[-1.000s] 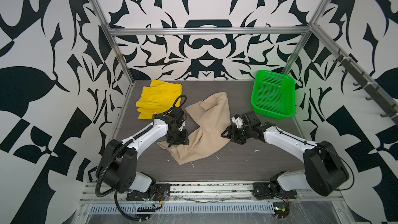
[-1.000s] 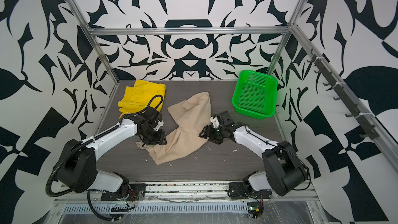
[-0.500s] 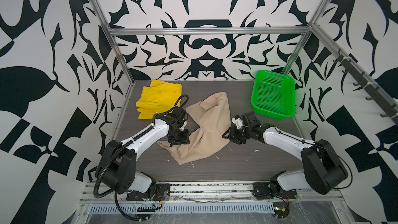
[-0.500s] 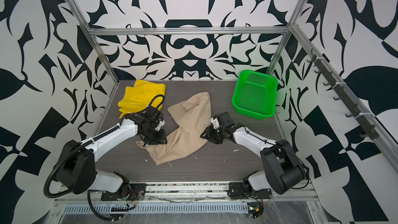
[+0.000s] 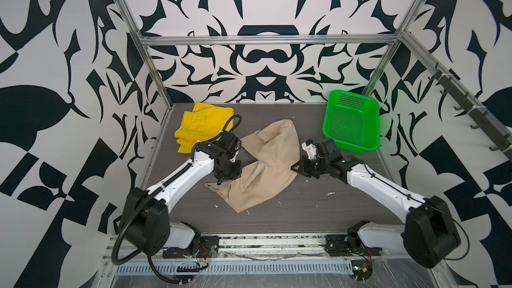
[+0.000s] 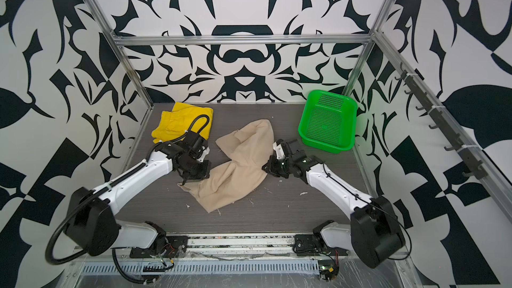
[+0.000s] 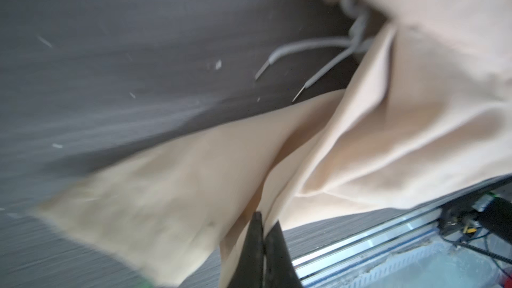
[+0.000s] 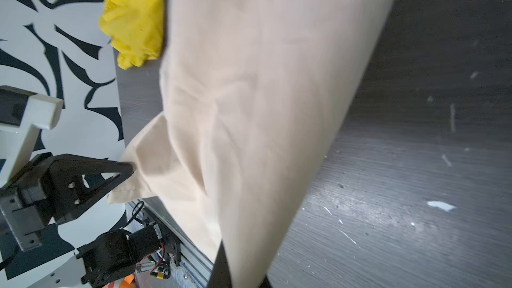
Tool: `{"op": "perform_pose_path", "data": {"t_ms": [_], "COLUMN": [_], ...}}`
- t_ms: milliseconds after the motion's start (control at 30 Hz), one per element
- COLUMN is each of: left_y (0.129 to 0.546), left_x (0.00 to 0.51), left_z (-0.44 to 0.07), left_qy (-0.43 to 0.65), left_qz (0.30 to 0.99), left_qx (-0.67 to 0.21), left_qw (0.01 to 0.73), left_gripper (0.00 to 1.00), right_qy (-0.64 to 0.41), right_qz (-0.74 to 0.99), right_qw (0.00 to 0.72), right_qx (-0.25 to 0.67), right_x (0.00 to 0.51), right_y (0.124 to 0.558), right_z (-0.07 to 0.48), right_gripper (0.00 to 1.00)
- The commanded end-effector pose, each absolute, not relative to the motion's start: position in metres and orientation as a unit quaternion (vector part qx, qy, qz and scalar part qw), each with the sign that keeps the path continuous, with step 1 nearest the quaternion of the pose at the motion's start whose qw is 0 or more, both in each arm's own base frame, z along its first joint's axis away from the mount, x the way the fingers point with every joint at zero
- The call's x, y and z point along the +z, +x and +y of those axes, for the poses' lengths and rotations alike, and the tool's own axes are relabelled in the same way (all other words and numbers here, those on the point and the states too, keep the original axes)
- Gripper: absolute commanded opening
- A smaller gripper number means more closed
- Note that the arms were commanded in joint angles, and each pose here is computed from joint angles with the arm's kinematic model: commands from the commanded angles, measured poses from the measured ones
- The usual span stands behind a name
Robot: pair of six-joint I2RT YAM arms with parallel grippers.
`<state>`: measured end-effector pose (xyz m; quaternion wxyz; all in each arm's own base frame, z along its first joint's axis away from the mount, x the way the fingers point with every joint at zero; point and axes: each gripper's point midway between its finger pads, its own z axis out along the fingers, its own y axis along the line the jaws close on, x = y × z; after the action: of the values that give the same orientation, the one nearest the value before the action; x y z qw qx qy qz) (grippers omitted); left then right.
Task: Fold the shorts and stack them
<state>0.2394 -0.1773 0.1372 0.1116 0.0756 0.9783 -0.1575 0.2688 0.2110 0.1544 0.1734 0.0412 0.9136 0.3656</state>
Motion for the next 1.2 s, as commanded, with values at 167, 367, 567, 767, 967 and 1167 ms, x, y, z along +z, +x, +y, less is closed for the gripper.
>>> {"op": "perform_pose_path", "data": {"t_ms": [167,367,567,767,967,1167], "left_y": [0.247,0.258,0.305,0.362,0.388,0.370], "left_x": [0.269,0.314,0.280,0.206,0.180,0.225], "left_z": [-0.159,-0.142,-0.122,-0.132,-0.132,-0.164], "left_qy": [0.104,0.137,0.147,0.155,0.143,0.158], "left_qz": [0.944,0.927,0.937,0.953,0.967,0.941], "left_qx": [-0.159,-0.106,-0.044,-0.067,-0.054,-0.120], "left_qw": [0.269,0.334,0.315,0.253,0.205,0.276], "left_gripper": [0.03,0.04,0.09,0.32,0.69,0.69], "right_qy": [-0.069,-0.107,-0.098,-0.063,-0.041,0.028], "right_qz": [0.885,0.885,0.908,0.930,0.933,0.933], "right_qw": [0.349,0.353,0.275,0.204,0.232,0.253], "right_qx": [0.301,0.283,0.301,0.299,0.272,0.255], "right_x": [0.313,0.370,0.330,0.244,0.241,0.232], "right_y": [0.282,0.286,0.310,0.342,0.359,0.343], "right_z": [0.183,0.185,0.210,0.228,0.201,0.132], "right_gripper": [0.00,0.00,0.00,0.22,0.61,0.63]}}
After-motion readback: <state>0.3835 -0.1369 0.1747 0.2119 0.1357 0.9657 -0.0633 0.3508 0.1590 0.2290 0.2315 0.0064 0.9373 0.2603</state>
